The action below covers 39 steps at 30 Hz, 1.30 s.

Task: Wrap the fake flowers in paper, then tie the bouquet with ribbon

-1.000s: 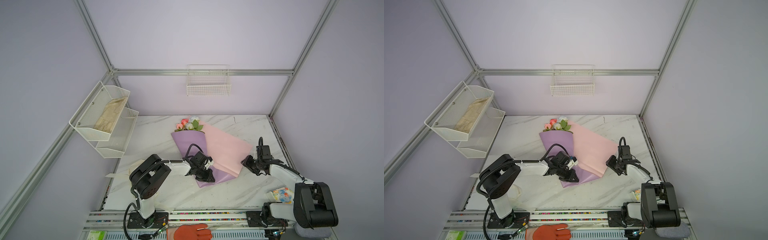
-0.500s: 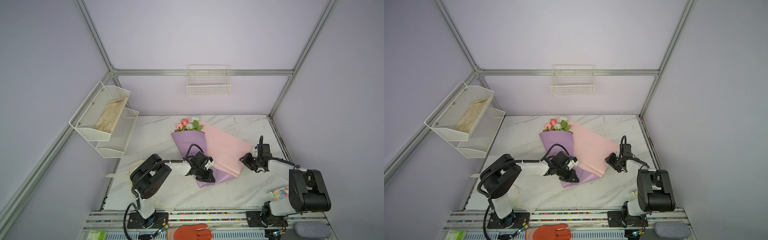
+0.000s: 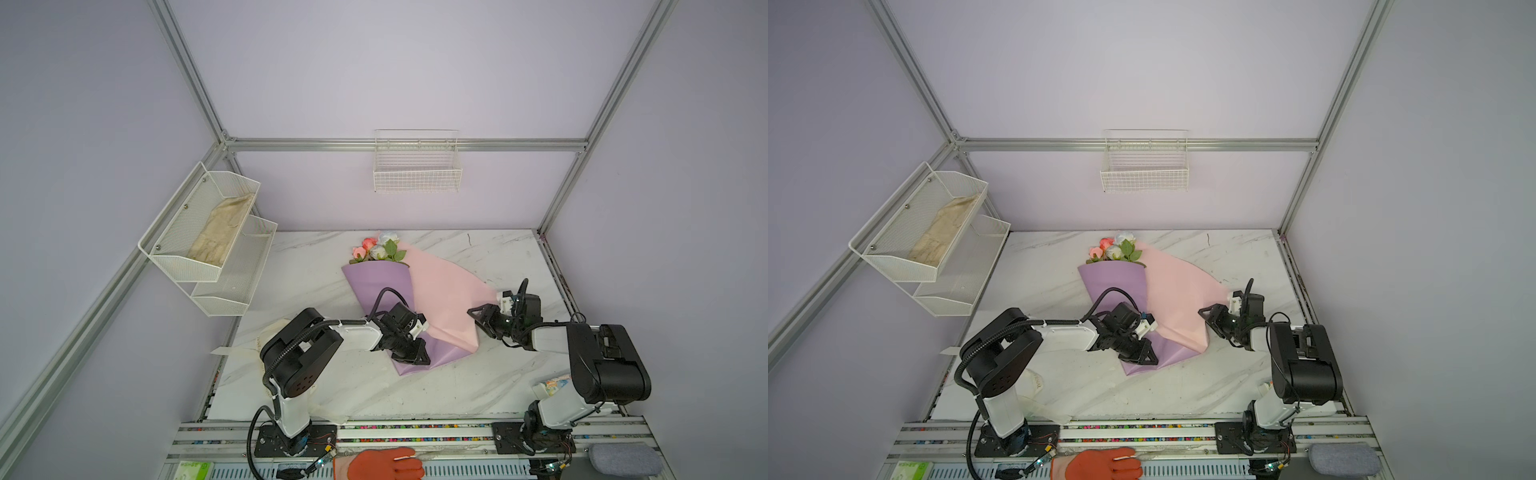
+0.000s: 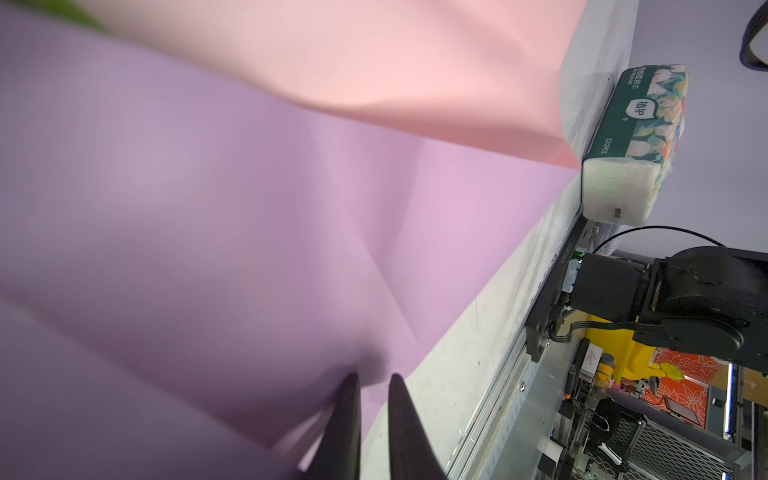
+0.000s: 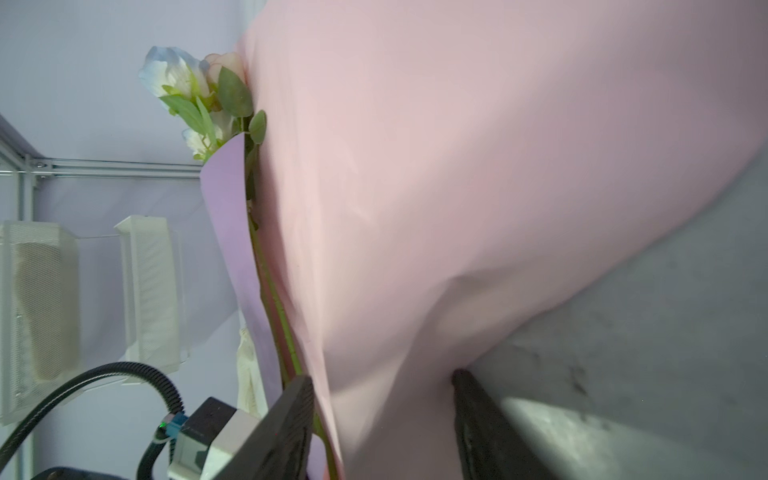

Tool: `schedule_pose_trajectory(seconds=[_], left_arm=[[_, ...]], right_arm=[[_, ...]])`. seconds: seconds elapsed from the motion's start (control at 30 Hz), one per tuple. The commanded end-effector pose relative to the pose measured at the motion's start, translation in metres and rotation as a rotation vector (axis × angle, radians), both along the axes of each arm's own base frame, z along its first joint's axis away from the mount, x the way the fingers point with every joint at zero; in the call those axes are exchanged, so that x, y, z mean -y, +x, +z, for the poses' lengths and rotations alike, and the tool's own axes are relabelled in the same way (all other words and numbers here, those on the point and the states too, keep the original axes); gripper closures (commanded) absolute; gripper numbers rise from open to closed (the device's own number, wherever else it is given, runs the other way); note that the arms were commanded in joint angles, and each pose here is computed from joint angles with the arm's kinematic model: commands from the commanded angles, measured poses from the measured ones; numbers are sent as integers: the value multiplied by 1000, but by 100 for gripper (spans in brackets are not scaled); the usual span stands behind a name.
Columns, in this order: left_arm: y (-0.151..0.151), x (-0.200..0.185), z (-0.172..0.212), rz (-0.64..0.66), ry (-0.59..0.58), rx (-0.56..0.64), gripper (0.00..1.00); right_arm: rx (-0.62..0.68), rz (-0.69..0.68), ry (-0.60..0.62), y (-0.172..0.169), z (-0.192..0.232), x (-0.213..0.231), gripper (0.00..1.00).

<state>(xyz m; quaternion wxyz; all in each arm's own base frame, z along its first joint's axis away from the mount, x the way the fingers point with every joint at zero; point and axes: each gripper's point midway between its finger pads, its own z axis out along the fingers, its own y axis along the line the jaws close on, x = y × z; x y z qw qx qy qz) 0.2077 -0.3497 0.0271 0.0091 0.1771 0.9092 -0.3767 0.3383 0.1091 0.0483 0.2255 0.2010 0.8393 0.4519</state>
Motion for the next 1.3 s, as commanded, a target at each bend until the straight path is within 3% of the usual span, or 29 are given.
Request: schedule_pose_trajectory(seconds=[0.0, 0.3, 0.47, 0.7, 1.13, 1.27], left_arm=[[11, 7, 10, -8, 9, 47, 84], [10, 5, 12, -3, 11, 51, 84], [10, 6, 14, -4, 6, 55, 84], [14, 9, 23, -3, -11, 72, 84], [16, 12, 26, -8, -18, 75, 85], [17, 12, 26, -5, -18, 78, 84]], right_arm=[[147, 47, 23, 15, 27, -5, 39], [160, -81, -33, 62, 17, 48, 31], [169, -39, 13, 71, 18, 45, 33], [242, 17, 68, 49, 46, 32, 36], [139, 58, 147, -17, 42, 2, 31], [134, 47, 177, -38, 44, -4, 26]])
